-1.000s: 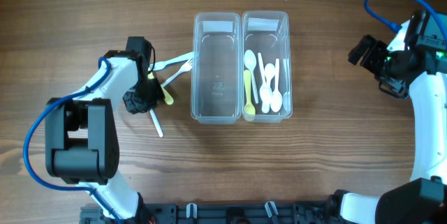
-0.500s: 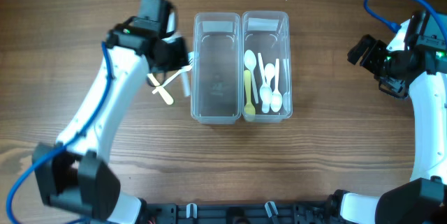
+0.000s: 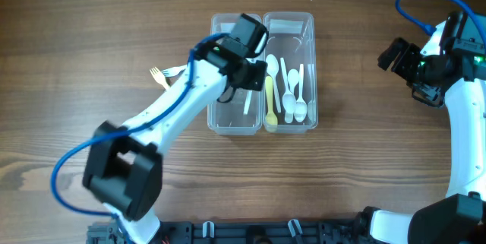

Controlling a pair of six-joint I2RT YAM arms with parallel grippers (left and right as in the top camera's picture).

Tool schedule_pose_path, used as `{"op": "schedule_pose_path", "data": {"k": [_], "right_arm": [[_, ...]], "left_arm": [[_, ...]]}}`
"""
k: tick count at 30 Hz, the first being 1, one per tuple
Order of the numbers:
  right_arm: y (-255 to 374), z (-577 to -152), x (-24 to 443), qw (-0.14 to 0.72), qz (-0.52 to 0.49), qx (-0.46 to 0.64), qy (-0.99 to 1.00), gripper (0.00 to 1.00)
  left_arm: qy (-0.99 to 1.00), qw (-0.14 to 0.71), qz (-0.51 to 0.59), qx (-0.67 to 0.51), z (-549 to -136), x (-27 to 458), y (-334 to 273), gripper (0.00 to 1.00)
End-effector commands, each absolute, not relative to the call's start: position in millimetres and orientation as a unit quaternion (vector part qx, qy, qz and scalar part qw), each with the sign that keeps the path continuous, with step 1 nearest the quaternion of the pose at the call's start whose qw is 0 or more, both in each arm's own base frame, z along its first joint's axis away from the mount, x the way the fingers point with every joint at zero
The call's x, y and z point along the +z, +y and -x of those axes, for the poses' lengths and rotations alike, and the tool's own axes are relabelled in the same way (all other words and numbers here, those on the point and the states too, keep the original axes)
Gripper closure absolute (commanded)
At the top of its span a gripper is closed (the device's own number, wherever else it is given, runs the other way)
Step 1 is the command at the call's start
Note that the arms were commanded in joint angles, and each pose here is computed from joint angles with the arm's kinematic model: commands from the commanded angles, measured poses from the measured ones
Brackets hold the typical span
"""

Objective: Pack container
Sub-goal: 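Place the white fork into the left container with the left gripper, then move the left gripper back and grasp the yellow fork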

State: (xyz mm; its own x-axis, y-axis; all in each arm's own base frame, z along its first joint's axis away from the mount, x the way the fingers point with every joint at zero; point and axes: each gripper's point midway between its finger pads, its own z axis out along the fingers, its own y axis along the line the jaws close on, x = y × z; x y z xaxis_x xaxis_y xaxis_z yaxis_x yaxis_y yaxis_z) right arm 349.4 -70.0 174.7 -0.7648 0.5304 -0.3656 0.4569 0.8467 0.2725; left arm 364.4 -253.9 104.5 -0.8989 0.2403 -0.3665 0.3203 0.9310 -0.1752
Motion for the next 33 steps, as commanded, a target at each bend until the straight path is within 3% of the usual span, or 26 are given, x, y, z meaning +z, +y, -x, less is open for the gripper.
{"op": "schedule_pose_path", "data": {"k": [1, 4, 5, 6, 7, 13, 22, 27, 33], "right_arm": [[-67, -352, 172, 0.216, -0.264, 0.093, 0.935, 0.0], [-67, -352, 172, 0.216, -0.264, 0.094, 0.935, 0.0], [-67, -352, 172, 0.216, -0.264, 0.094, 0.935, 0.0], [-67, -352, 172, 0.216, -0.264, 0.094, 0.935, 0.0], [-67, -352, 172, 0.216, -0.264, 0.094, 0.935, 0.0], [-67, -352, 172, 0.216, -0.264, 0.094, 0.935, 0.0], [-67, -352, 172, 0.216, -0.264, 0.094, 0.935, 0.0], [-67, -352, 172, 0.216, -0.264, 0.094, 0.935, 0.0], [-67, -350, 172, 0.212, -0.264, 0.094, 0.936, 0.0]], "left_arm": [[0.968, 0.19, -0.126, -0.109, -374, 115, -246, 0.62], [0.962, 0.218, -0.114, -0.117, -382, 149, -237, 0.56], [0.961, 0.226, -0.109, -0.119, -384, 158, -233, 0.5], [0.959, 0.236, -0.101, -0.121, -386, 170, -225, 0.34], [0.958, 0.244, -0.093, -0.122, -387, 179, -218, 0.28], [0.971, 0.234, -0.002, -0.055, -397, 179, -140, 0.19], [0.974, 0.128, 0.185, -0.023, -391, 104, -52, 0.23], [0.976, 0.064, 0.206, -0.036, -379, 60, -46, 0.34], [0.976, 0.047, 0.212, -0.03, -379, 33, -43, 0.44]]}}
